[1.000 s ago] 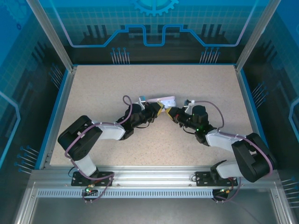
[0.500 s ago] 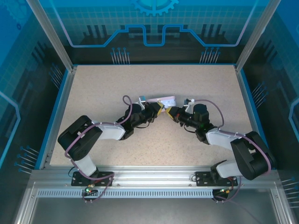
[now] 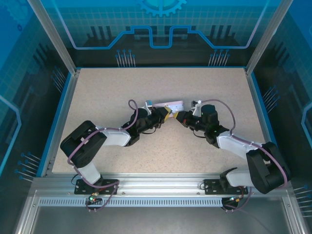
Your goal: Unlock a padlock with a key
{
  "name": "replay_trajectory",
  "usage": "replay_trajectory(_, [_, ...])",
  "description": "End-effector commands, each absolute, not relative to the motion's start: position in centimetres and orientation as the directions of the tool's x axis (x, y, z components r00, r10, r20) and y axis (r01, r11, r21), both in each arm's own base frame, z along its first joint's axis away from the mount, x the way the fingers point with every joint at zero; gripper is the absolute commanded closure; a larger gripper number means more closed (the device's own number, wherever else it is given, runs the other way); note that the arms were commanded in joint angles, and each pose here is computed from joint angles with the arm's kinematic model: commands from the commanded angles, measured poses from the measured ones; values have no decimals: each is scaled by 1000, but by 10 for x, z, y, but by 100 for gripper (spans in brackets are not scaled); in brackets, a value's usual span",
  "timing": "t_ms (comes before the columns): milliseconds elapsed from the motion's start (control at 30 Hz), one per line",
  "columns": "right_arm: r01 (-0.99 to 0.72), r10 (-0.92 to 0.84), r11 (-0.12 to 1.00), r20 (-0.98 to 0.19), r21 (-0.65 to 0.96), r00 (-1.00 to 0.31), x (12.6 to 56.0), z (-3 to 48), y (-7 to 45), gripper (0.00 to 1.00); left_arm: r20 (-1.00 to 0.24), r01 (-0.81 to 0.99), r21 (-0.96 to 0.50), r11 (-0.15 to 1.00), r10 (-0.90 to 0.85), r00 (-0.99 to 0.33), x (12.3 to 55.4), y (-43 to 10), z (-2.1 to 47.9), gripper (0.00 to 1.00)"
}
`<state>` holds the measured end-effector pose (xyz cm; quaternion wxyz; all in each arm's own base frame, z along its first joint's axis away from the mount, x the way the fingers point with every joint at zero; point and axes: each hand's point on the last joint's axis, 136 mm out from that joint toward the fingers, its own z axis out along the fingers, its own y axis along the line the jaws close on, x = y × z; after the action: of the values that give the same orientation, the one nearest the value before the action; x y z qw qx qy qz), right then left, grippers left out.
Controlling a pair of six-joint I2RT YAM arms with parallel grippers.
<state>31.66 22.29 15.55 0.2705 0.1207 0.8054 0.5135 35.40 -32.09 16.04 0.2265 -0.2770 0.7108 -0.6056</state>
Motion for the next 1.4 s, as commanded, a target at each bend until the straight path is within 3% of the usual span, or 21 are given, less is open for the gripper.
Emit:
replay_trajectory(0, [-118, 472, 427, -332, 897, -817, 326, 163, 223, 100, -19, 7, -1000, 24, -564, -825, 331, -345, 211, 100])
replay_trajectory(367, [-89, 486, 258, -209, 962, -849, 328, 182, 230, 100, -20, 6, -1000, 25, -561, -828, 330, -345, 211, 100])
replay_trajectory(767, [63, 508, 93, 7, 994, -861, 335, 182, 236, 100, -18, 7, -1000, 21, -557, -830, 331, -347, 211, 100])
replay_trajectory(1367, [67, 518, 200, -48, 977, -854, 341, 160, 203, 100, -21, 7, -1000, 27, -561, -828, 331, -346, 210, 100])
